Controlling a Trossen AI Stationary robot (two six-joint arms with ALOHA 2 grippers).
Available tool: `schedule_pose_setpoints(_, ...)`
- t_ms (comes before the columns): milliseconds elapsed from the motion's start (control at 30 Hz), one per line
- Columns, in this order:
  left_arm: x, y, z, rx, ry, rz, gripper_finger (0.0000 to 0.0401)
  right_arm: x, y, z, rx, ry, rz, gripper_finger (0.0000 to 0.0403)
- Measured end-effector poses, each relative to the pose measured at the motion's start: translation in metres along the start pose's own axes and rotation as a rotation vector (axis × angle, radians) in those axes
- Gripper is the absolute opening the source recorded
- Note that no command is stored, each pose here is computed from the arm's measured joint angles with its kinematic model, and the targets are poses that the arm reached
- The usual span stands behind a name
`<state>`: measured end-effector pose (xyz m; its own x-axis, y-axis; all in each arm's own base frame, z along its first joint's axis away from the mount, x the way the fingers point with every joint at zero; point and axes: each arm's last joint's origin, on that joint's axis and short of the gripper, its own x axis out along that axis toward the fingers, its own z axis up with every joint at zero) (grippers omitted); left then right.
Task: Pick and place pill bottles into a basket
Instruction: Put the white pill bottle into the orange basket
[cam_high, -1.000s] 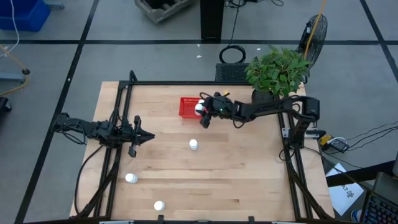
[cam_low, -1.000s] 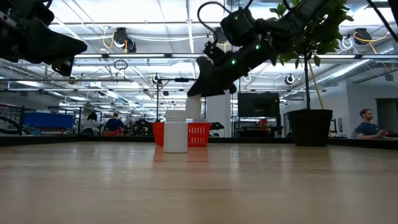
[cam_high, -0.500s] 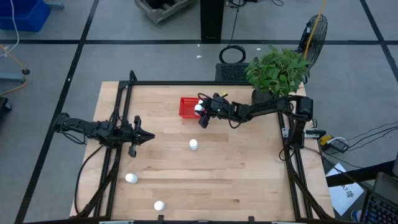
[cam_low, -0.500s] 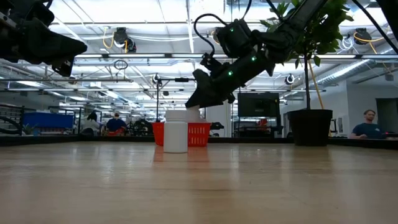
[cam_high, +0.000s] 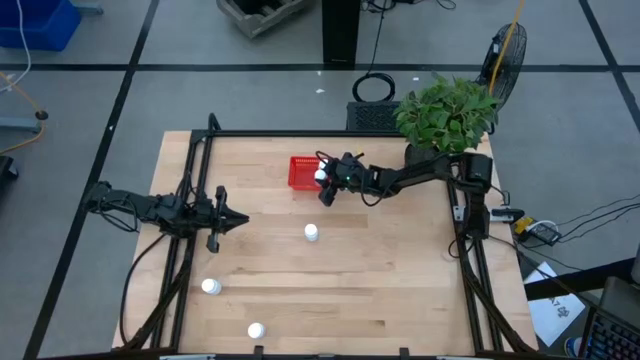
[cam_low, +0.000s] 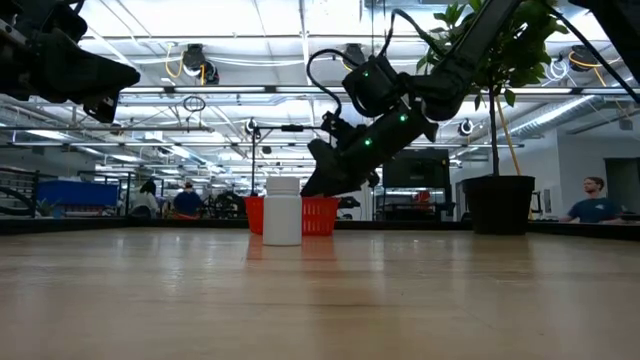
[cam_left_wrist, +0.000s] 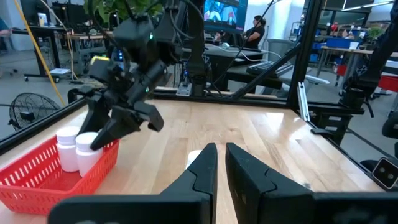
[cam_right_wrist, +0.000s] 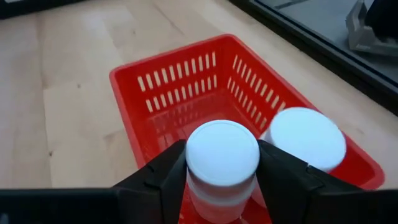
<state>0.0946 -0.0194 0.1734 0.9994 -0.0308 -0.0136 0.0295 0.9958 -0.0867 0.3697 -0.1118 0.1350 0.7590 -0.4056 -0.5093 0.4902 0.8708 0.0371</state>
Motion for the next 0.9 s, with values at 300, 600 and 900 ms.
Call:
schedule_pose_setpoints(300, 0.0, 0.0, 0.0, 0.0, 0.0, 0.001, 0.0035, 0.0, 0.0, 0.001, -0.007, -0.006, 0.001, 0.0177)
schedule_pose_setpoints(600, 0.0, 0.0, 0.0, 0.0, 0.0, 0.001, 0.0035, 0.0, -0.001, 0.0, -0.012, -0.005, -0.001, 0.023)
schedule_pose_setpoints(900, 0.0, 0.0, 0.0, 0.0, 0.0, 0.001, 0.0035, -0.007, 0.005, 0.011, -0.036, -0.061, 0.019, 0.0262)
